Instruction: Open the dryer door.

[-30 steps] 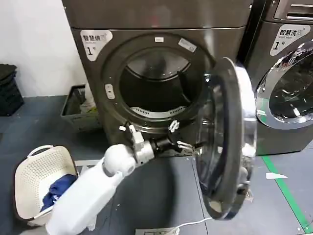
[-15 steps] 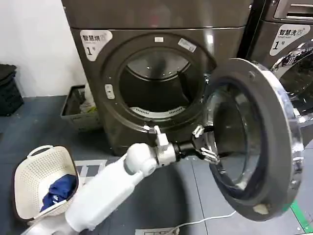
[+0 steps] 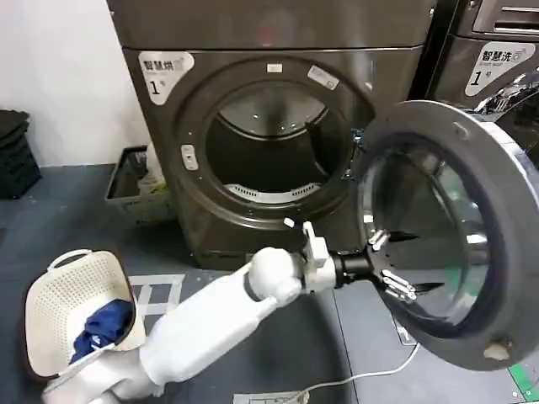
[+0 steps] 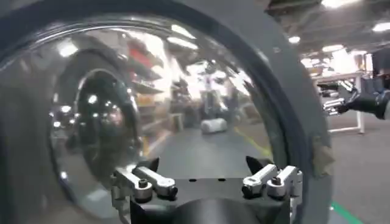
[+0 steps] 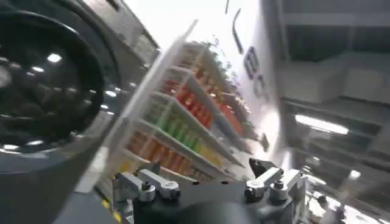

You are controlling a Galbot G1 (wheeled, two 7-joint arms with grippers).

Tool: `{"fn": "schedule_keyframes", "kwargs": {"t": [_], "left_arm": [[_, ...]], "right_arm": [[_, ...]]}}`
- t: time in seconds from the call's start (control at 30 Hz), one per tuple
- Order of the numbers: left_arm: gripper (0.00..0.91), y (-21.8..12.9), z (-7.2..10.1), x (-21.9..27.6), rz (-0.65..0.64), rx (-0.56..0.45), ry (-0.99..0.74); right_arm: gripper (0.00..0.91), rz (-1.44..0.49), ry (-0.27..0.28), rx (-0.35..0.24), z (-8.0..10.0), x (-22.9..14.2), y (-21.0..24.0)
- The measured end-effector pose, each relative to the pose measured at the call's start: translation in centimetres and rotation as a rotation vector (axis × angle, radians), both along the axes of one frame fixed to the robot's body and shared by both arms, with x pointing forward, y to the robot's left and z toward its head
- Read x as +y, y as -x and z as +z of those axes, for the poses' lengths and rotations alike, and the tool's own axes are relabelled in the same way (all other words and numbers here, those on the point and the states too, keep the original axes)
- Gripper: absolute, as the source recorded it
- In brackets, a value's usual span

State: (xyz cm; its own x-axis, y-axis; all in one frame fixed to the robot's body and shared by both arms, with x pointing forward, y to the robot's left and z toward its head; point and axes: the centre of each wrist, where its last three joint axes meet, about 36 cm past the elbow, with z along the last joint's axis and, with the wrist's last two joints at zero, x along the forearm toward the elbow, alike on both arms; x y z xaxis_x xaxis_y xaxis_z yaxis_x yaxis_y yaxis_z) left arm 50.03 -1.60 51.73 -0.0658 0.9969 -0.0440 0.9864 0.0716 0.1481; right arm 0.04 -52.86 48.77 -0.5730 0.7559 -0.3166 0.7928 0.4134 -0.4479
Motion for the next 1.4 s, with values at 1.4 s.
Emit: {"fn": "schedule_keyframes", "kwargs": {"t": [1.4], "left_arm": [[0.907,-2.4,0.3,-8.7,0.393,0.172,-0.019]], "right_arm": [[0.907,-0.277,-0.080,-0.080,-0.2,0.4,-0.3]]}}
